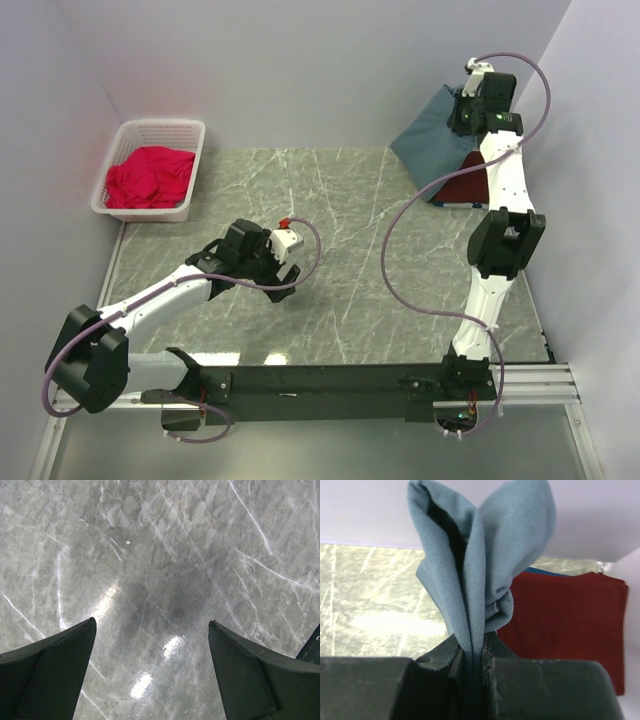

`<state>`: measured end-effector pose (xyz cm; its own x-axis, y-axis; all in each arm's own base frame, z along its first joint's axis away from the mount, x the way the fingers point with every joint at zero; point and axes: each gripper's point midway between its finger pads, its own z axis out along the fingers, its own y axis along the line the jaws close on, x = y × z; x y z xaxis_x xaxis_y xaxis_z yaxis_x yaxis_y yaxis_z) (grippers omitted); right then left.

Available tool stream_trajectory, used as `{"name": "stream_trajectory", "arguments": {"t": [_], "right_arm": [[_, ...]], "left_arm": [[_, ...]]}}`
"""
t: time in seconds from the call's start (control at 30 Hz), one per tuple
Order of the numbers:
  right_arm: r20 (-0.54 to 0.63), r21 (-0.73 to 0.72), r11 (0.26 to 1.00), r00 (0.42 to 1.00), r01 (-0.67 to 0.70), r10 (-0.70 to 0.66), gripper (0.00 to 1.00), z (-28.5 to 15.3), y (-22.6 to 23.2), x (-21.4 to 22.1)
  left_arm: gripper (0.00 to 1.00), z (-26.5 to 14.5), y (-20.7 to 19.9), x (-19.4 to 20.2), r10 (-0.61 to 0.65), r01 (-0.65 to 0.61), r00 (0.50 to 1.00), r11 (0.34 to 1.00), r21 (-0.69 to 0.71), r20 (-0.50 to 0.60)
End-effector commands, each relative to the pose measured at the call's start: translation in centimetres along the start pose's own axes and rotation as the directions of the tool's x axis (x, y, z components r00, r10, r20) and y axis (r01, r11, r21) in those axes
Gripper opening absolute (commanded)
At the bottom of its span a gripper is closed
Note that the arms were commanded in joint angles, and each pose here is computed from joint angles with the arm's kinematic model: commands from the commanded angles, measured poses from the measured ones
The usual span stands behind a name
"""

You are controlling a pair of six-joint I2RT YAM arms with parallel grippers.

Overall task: Fold and stack the t-shirts
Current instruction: Neatly place the folded tshirt to the corner

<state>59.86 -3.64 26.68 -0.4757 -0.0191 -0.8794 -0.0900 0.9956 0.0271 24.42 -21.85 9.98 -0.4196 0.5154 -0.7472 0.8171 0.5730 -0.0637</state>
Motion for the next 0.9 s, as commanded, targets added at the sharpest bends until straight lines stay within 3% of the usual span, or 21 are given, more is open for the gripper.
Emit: {"name": "stream_trajectory", "arguments": {"t": [0.0, 0.43, 0.87], "right_arm": [[0.141, 0.034, 0.999, 0.99, 0.025, -0.029, 0.0, -2.4, -1.5, -4.8], [0.099, 0.177, 0.977, 0.986, 0.116, -0.135, 0.0, -0.1, -7.8, -1.8], [0.024, 0.263, 0.915, 0.946, 0.306, -0.324, 0.0, 2.7, -12.3, 0.6]], "left_arm": [[1.0, 0.0, 0.0, -0.2, 0.012, -0.012, 1.0, 1.0, 0.006, 0.003], [0.99, 0.2, -0.4, 0.2, -0.008, 0.008, 1.0, 0.999, 0.036, -0.027], [0.99, 0.0, -0.9, -0.3, -0.042, 0.044, 0.998, 0.997, 0.057, -0.04]]}}
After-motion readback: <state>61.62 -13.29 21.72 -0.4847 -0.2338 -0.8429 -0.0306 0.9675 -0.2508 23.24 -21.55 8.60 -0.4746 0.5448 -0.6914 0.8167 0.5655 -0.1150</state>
